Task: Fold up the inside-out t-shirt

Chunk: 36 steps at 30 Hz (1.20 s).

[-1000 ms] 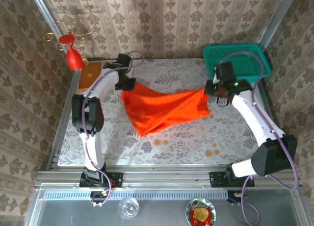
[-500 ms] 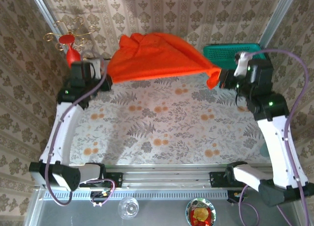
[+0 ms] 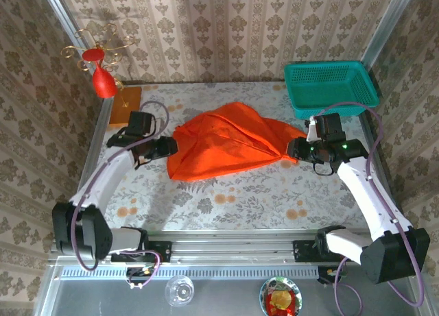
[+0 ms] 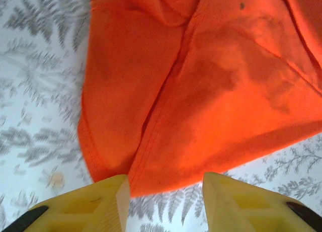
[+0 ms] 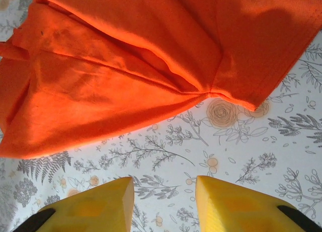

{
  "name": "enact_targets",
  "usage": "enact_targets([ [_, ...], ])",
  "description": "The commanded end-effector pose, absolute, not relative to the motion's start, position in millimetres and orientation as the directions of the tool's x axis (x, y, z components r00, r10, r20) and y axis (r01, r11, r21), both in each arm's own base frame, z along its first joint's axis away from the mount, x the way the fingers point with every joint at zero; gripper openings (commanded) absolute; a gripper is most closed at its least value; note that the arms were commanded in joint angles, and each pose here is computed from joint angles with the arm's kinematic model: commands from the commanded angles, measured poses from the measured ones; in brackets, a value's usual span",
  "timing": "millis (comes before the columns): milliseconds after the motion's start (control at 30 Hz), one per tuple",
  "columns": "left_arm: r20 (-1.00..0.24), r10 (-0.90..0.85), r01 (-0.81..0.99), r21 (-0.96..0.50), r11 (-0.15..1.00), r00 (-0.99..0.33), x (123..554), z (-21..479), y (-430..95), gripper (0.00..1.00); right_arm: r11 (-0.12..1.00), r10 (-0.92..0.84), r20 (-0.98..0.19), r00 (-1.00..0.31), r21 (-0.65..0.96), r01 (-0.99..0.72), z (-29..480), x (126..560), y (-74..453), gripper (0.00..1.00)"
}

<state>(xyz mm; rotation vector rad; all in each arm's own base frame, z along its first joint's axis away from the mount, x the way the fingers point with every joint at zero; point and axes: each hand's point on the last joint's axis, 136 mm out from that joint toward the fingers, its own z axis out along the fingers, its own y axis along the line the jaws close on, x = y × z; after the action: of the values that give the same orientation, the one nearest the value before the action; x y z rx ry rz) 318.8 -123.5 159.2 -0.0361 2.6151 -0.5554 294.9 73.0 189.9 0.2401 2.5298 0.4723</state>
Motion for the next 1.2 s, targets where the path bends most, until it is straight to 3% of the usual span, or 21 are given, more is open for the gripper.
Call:
enact_targets([
  [0,-0.445,-0.058,0.129,-0.379,0.916,-0.893,344.8,155.4,-138.4,0.44,0.913,0.284,-0.476,-0.832,0.398,0.084,185.1,299.4,74.8,0.38],
  [200,-0.451,0.062,0.262,-0.398,0.879,-0.890,405.9,142.5,-176.4,0.46,0.913,0.280,-0.461,-0.842,0.398,0.085,176.1,297.9,75.7,0.38],
  [400,-0.364,0.187,0.340,-0.421,0.841,-0.912,445.9,105.7,-197.1,0.47,0.918,0.276,-0.452,-0.848,0.385,0.094,170.4,293.7,73.2,0.38],
  [833,-0.194,0.326,0.378,-0.541,0.751,-0.925,436.6,58.5,-220.6,0.59,0.908,0.300,-0.434,-0.849,0.404,0.115,165.4,286.0,74.1,0.39],
  [1167,-0.208,0.326,0.378,-0.659,0.651,-0.922,423.4,66.6,-240.8,0.59,0.904,0.312,-0.438,-0.843,0.411,0.120,169.3,281.8,73.6,0.40],
])
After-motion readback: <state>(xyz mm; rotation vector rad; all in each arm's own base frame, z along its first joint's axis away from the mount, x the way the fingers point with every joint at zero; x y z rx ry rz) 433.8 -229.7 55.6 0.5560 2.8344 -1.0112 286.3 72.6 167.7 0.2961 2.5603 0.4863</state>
